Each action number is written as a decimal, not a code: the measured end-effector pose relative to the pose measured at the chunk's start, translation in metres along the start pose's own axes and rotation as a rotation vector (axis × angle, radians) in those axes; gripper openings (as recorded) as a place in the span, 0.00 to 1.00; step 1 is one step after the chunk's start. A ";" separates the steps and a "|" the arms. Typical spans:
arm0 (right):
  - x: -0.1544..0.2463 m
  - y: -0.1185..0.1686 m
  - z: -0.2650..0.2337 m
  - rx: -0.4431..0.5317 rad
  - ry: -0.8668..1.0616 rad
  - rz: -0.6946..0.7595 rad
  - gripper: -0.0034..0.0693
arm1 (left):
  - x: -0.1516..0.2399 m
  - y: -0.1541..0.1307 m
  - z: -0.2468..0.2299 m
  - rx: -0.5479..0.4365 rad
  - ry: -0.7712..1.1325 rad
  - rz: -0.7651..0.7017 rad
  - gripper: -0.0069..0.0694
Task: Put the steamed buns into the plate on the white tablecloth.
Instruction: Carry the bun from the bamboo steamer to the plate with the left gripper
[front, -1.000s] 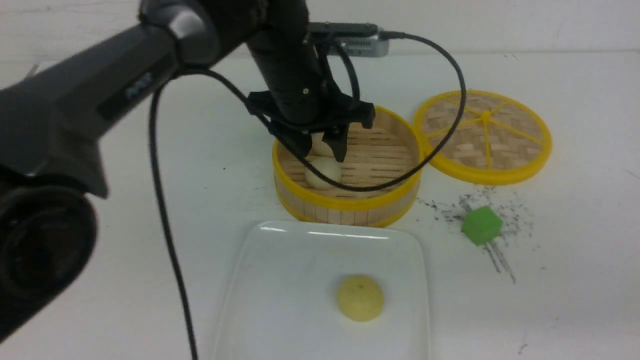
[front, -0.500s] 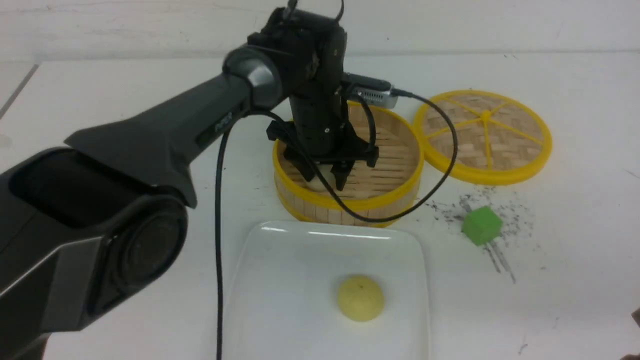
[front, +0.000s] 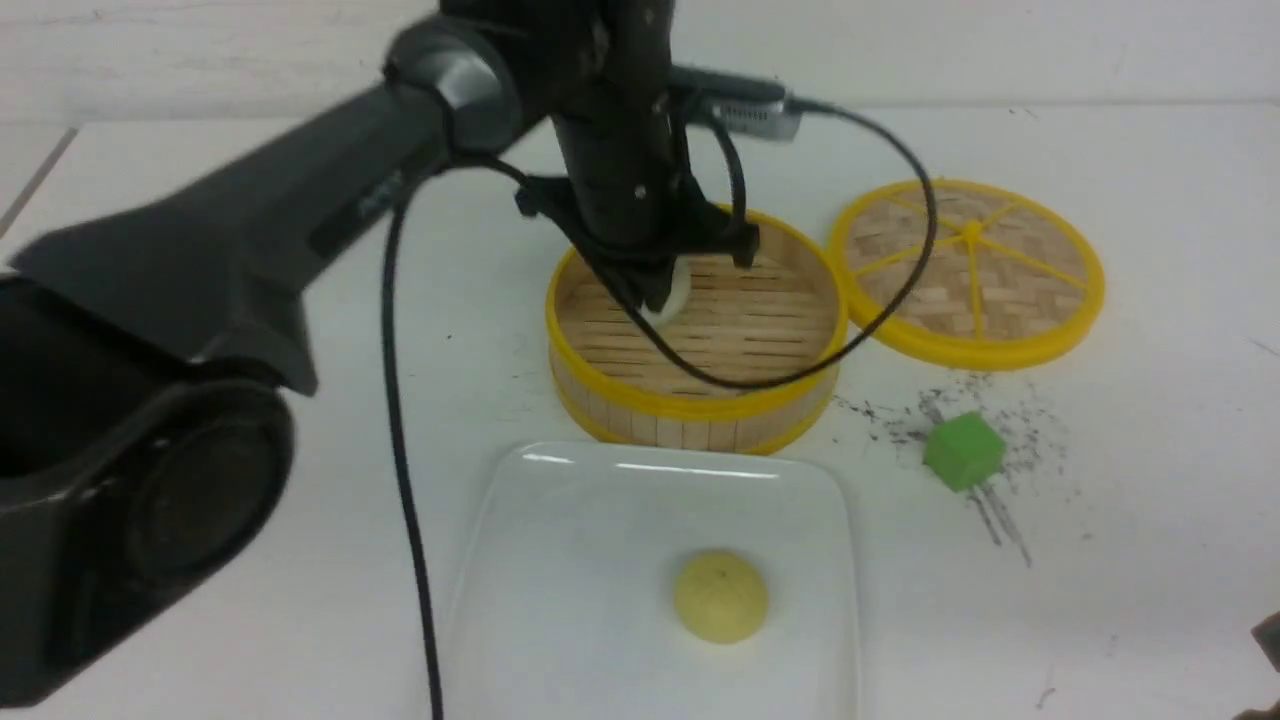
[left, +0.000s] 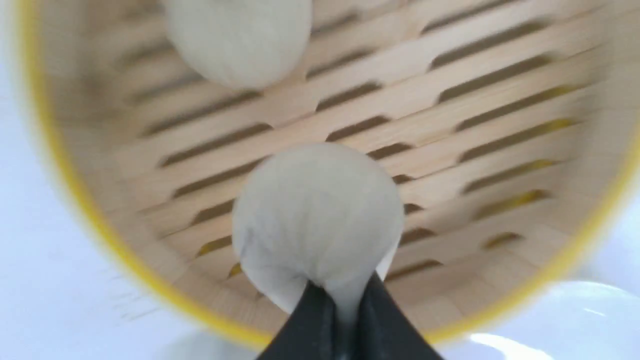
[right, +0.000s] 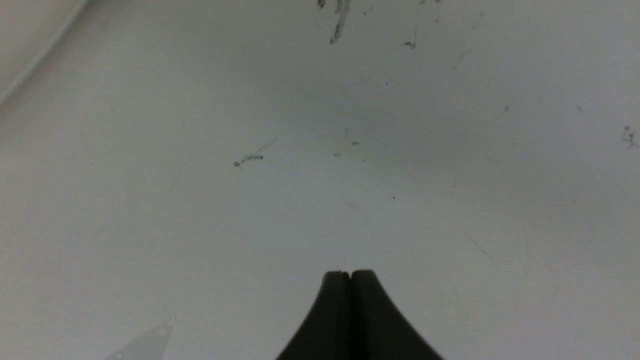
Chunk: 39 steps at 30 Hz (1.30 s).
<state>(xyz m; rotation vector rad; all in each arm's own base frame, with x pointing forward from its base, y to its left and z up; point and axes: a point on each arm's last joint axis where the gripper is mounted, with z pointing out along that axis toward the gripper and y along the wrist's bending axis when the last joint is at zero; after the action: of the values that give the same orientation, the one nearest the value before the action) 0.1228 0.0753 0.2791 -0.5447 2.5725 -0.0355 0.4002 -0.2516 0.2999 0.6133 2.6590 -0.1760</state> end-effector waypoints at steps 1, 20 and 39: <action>0.000 0.000 0.000 0.000 0.000 0.000 0.03 | -0.002 0.000 -0.032 0.012 -0.065 -0.010 0.12; 0.001 0.001 -0.001 -0.013 0.002 0.009 0.03 | 0.131 0.001 -0.015 0.096 0.298 -0.117 0.16; 0.001 0.001 -0.001 -0.016 0.003 0.011 0.04 | 0.085 0.001 -0.010 0.074 0.131 -0.128 0.76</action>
<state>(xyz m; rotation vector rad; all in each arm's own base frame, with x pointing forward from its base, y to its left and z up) 0.1212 0.0758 0.2791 -0.5365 2.5806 -0.0120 0.3275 -0.2158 0.2739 0.4930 2.8311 -0.2806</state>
